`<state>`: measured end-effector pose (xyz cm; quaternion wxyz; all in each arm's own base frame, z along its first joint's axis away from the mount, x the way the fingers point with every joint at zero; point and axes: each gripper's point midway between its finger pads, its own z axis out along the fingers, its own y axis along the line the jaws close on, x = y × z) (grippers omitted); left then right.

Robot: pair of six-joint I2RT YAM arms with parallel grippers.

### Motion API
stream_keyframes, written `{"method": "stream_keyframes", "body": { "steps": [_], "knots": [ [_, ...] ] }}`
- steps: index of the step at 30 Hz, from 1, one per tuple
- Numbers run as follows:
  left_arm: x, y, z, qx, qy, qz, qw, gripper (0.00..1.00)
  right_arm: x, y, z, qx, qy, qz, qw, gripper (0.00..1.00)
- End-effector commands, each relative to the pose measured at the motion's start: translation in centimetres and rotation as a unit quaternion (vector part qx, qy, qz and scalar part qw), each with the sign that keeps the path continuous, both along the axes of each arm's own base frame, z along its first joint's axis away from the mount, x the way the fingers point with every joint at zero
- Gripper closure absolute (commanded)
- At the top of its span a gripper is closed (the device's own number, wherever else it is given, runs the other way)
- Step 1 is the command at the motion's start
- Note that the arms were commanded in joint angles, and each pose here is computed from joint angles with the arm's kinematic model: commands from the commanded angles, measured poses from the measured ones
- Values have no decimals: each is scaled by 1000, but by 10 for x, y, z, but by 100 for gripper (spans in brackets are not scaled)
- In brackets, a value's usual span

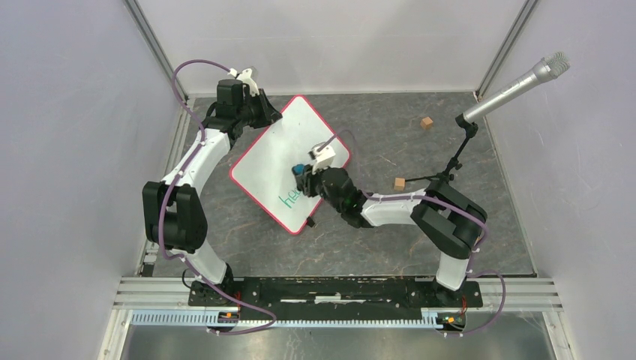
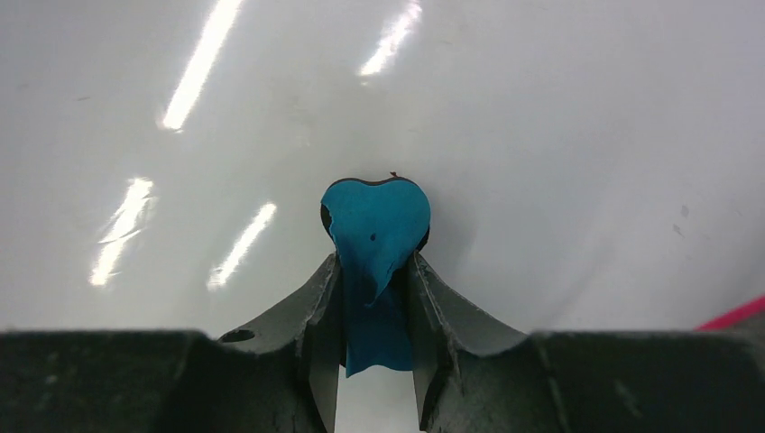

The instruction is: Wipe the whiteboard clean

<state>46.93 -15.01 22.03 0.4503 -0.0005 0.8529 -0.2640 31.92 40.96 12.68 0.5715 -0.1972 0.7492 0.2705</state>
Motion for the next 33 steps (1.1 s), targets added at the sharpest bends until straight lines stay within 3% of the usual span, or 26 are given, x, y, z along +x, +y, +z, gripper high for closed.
{"method": "stream_keyframes", "body": {
  "steps": [1, 6, 21, 26, 33],
  "knots": [
    [-15, -12, 7, -25, 14, -11, 1000, 80, 26, -45, -25, 64, 91, -97, 989, 66],
    [-14, -13, 8, -26, 13, -11, 1000, 80, 27, -60, -34, 64, 103, -121, 985, 66],
    [-15, -13, 9, -28, 13, -12, 999, 80, -64, 67, 27, 62, -4, 89, 994, 66],
    [-16, -13, 10, -28, 12, -12, 999, 80, -44, 40, 20, 48, -9, 39, 998, 66],
    [-15, -12, 10, -26, 11, -11, 1000, 80, -1, -38, -22, 72, 76, -76, 992, 66]
  ]
}}
